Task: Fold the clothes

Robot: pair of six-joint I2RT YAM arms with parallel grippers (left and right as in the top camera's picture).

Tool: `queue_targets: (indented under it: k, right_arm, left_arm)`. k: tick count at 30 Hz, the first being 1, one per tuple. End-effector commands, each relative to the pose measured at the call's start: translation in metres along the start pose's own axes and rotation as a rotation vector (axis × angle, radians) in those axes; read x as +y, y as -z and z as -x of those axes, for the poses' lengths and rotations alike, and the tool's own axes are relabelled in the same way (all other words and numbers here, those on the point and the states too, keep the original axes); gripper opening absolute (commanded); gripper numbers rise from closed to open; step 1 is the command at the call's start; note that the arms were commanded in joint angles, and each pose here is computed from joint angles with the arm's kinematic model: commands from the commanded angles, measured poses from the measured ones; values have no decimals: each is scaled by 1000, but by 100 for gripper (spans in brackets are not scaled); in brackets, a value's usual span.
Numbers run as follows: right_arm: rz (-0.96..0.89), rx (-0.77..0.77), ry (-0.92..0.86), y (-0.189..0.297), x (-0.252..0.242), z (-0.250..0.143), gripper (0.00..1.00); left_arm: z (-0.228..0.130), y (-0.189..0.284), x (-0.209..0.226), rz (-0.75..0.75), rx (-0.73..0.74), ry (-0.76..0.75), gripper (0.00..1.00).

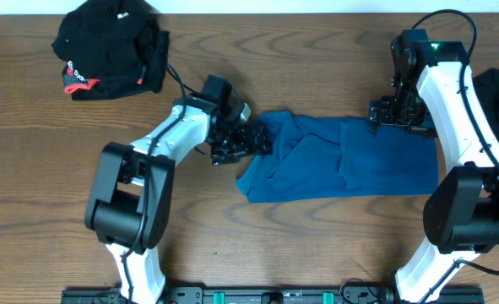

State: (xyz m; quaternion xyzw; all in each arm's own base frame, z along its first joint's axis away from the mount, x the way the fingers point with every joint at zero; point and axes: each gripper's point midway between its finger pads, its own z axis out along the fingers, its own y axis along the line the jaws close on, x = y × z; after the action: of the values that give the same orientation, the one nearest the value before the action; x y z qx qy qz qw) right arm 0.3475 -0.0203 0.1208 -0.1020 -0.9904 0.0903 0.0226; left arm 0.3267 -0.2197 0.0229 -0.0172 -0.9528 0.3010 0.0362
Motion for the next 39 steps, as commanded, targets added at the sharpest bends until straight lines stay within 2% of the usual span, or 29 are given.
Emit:
queue_targets:
  k: [1,8,9,14,18,20,25,29,32,39]
  right_arm:
    - [9,-10,-12,2,1,5,99]
    - [9,-11,-12,2,1,5,99]
    - [9,-11,-12,2,1,5,99]
    - [9,-10,-12,2,1,5,99]
    - [9,-10,-12,2,1,5,99]
    - [9,-10,-13,2,1,5,99]
    - [17,-7,-23,2,3,5,99]
    - [19,-7,-22,2,3,5,99]
    - [19,-8,-22,2,3,5,99]
    - [20,-12,-23,2,4,6,99]
  left_arm:
    - [-9,-15,1,-2,48,-13,98]
    - [-11,-18,-4,-6,50,-31,99]
    - [-10,-18,-4,-6,49,-32,96]
    - [-7,-18,-5,-10,37,-41,53]
    - [-6,-18,-5,-12,32,-42,14]
    - [-4,-17,-3,-5,27,-42,5]
    - [5,-6,13,-1,2,3,6]
    - [11,13,54,84,-24,102,6]
    - [8,28,84,145,-18,120,6]
    - [8,52,121,163,-34,194,6]
